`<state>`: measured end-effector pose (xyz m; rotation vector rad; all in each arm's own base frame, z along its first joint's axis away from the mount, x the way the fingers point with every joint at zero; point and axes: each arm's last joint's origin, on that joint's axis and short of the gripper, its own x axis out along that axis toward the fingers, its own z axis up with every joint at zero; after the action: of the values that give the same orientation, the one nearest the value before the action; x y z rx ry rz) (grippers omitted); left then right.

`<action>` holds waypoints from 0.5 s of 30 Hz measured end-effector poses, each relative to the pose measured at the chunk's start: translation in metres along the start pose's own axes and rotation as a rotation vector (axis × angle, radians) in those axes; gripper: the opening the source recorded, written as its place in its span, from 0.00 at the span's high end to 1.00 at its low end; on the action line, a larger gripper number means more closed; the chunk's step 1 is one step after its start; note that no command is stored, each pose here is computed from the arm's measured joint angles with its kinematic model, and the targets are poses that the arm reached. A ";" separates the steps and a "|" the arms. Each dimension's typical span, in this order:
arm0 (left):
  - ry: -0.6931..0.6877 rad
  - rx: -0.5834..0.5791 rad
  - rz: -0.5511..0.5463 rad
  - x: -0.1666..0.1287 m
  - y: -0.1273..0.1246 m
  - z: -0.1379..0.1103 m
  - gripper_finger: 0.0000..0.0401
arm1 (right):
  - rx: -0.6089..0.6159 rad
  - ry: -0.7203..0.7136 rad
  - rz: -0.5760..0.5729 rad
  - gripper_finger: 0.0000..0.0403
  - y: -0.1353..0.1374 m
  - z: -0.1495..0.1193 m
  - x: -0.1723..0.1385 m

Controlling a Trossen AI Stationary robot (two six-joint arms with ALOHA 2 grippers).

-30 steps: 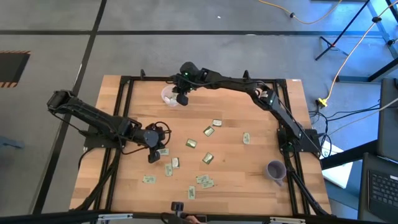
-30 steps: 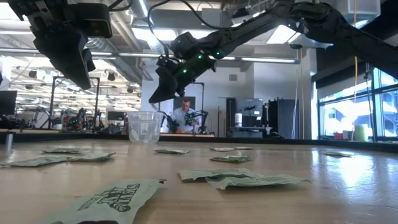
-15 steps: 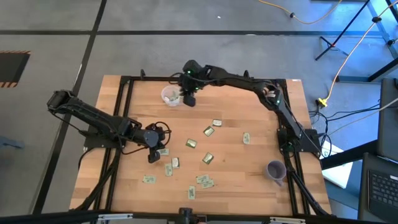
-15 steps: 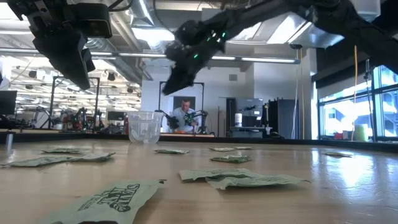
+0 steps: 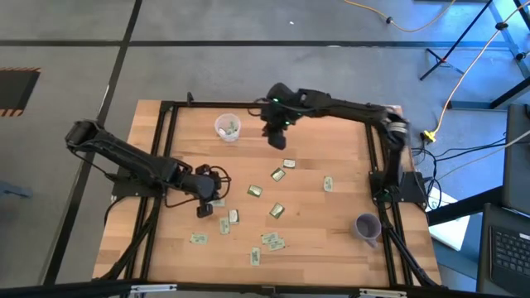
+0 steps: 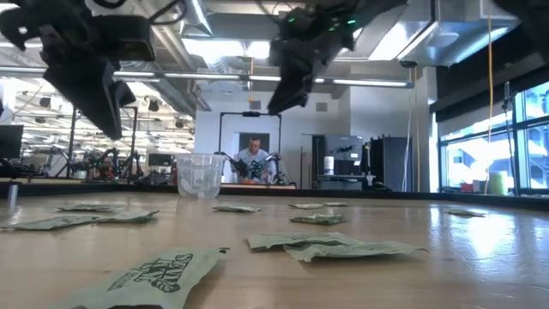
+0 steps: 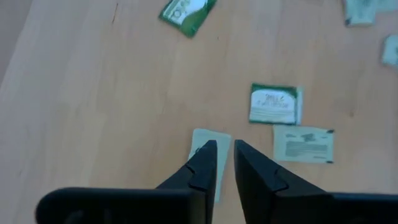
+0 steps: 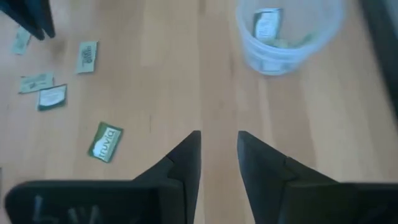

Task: Pick and place items into bin
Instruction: Put the stevia packet into the transparent bin

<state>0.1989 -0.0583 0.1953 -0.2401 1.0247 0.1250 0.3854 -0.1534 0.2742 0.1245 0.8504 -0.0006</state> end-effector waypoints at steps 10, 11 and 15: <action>0.098 -0.027 0.063 0.037 -0.004 -0.002 0.82 | 0.073 -0.134 -0.159 0.73 0.029 -0.068 -0.041; 0.095 -0.037 0.063 0.040 -0.004 -0.002 0.82 | 0.084 -0.141 -0.162 0.73 0.031 -0.074 -0.042; 0.094 -0.041 0.072 0.051 -0.006 -0.001 0.82 | 0.107 -0.182 -0.244 0.73 0.039 -0.098 -0.044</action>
<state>0.2257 -0.0647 0.1524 -0.2481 1.1252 0.2010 0.2851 -0.1056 0.2473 0.1187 0.6790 -0.2830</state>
